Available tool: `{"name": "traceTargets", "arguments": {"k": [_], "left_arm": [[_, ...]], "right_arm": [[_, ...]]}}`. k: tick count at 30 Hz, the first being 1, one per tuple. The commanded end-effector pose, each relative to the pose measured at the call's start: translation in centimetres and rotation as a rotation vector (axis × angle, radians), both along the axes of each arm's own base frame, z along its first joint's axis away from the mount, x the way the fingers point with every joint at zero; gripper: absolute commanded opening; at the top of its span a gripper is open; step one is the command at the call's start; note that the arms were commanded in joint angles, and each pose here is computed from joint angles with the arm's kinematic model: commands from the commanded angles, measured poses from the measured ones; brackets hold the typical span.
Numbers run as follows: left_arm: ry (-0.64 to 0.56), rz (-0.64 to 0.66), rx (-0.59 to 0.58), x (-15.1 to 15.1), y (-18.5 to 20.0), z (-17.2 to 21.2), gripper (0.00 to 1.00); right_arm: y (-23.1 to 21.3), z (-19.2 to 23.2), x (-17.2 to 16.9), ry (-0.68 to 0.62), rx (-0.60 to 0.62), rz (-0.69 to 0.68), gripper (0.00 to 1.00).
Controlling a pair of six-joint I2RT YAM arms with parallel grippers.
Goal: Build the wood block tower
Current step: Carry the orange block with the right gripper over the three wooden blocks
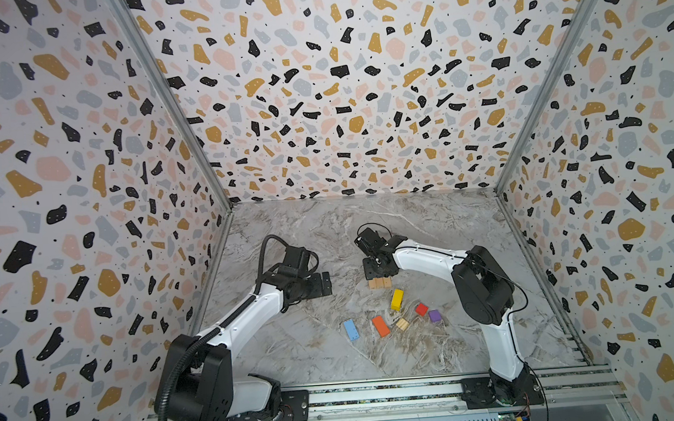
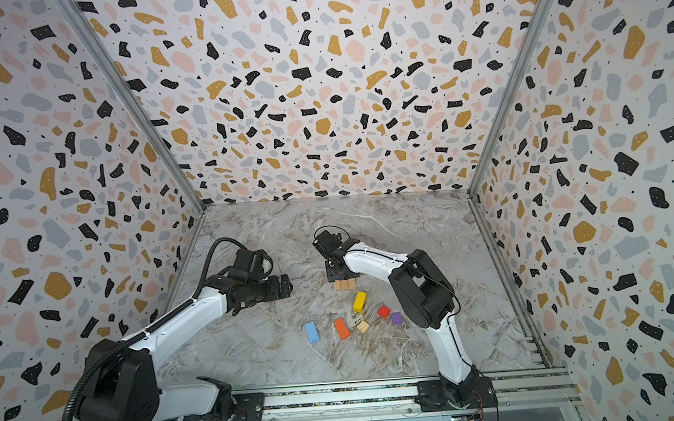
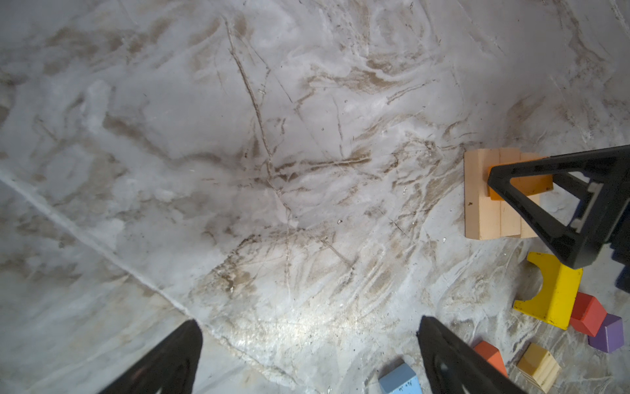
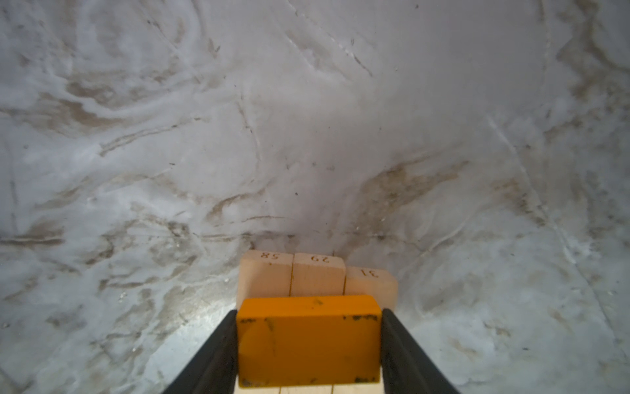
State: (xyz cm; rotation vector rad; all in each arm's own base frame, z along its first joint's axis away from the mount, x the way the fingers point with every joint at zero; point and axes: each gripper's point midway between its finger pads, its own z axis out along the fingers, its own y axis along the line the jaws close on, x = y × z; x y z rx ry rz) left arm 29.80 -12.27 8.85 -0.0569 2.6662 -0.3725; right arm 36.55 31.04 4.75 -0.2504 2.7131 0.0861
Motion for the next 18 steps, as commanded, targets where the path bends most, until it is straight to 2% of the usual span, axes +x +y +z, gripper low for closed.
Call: {"name": "traceTargets", "arguments": {"k": [1,2,4,5,7,18], "left_arm": [[-0.006,-0.001,-0.009,-0.07,0.0,0.06,1.0],[-0.007,0.0,-0.009,-0.06,0.02,0.09,1.0],[-0.006,-0.001,-0.009,-0.07,0.02,0.09,1.0],[-0.008,-0.001,-0.01,-0.04,0.01,0.13,1.0],[-0.006,-0.001,-0.01,-0.11,0.01,0.07,1.0],[-0.007,-0.001,-0.012,-0.05,-0.01,0.15,1.0]], "right_arm": [[-0.12,1.19,0.13,-0.017,-0.008,-0.017,0.6],[-0.16,1.18,0.12,-0.017,-0.01,-0.018,0.62],[-0.14,1.2,0.08,-0.017,-0.009,-0.017,0.54],[-0.18,1.22,0.06,-0.019,-0.009,-0.019,0.53],[-0.27,1.2,0.03,-0.02,-0.011,-0.021,0.59],[-0.25,1.31,0.03,-0.021,-0.005,-0.027,0.65]]}}
